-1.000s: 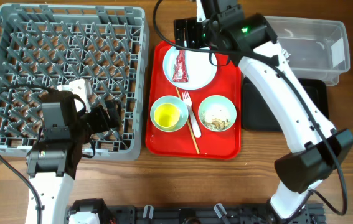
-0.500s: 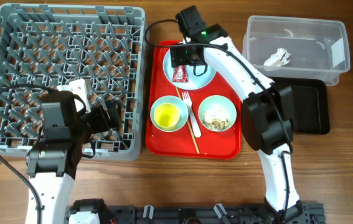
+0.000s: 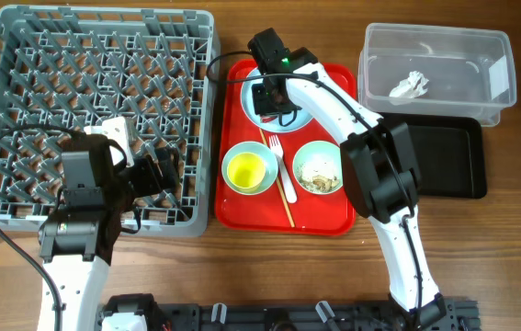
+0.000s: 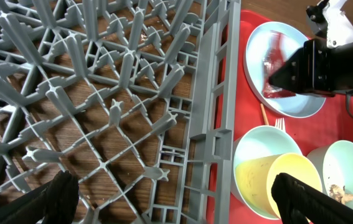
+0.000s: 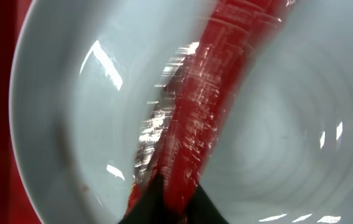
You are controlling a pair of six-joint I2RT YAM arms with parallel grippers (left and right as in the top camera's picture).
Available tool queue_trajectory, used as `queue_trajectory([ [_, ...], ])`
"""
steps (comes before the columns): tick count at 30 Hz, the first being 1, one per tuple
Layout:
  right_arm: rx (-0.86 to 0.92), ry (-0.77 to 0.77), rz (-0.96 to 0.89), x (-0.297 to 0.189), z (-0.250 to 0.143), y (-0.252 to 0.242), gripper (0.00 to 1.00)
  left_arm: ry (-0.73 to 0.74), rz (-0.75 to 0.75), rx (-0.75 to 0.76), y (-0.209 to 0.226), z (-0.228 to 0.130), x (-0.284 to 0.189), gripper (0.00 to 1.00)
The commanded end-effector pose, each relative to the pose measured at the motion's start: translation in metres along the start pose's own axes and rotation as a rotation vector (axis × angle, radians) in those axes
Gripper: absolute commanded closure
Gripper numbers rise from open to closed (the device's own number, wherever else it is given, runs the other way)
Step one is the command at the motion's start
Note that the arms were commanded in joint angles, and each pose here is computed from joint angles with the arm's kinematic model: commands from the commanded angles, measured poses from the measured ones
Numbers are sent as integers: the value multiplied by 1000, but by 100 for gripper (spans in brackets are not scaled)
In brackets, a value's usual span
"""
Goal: Sort waste into correct bins and load items into the dishwasher rack
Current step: 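Grasp the red ketchup packet with the right gripper and drop it in the clear bin, then move the right gripper to the green rice bowl and grasp its rim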
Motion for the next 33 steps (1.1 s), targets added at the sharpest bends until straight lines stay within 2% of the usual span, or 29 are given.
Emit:
queue_trajectory([
  [1, 23, 30, 1, 2, -4, -1, 96, -16, -21, -4, -4, 6, -4, 0],
  [4, 39, -7, 4, -25, 3, -10, 96, -16, -21, -4, -4, 6, -4, 0],
  [8, 123, -166, -10, -103, 22, -51, 96, -16, -21, -4, -4, 6, -4, 0],
  [11, 222, -249, -71, -154, 23, -98, 95, -16, -21, -4, -4, 6, -4, 0],
  [12, 316, -255, -145, -168, 16, -125, 95, -16, -21, -4, -4, 6, -4, 0],
  [14, 414, -234, -207, -173, 8, -158, 95, -16, -21, -4, -4, 6, -4, 0],
  [17, 481, -196, -227, -171, -1, -191, 75, -16, -21, -4, -4, 6, -4, 0],
  [18, 500, -195, -234, -170, -2, -200, 66, -16, -21, -4, -4, 6, -4, 0],
  [19, 514, -209, -238, -171, -1, -208, 50, -16, -21, -4, -4, 6, -4, 0],
  [20, 521, -227, -235, -172, 1, -213, 28, -16, -21, -5, -4, 6, -4, 0],
  [21, 521, -247, -221, -174, 4, -216, 15, -16, -21, -4, -4, 6, -4, 0],
  [22, 468, -260, -191, -178, 6, -216, 12, -15, -21, -4, -4, 6, -4, 0],
  [24, 374, -262, -99, -192, 3, -206, 9, -16, -21, -4, -4, 6, -4, 0],
  [29, 348, -254, 22, -238, -22, -184, 11, -16, -21, -4, -4, 6, -4, 0],
  [33, 368, -110, 64, -266, -66, -168, 18, -16, -21, -4, -4, 6, -4, 0],
])
Point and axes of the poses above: each gripper's point midway between its finger pads, its own x axis out along the fingers, its own y axis along the line the jaws close on, z = x × y, the point moved 8 cm from there along -x, back along the fingers, and after that the axes turned 6 degrees about -x, right-handed, at the moved point
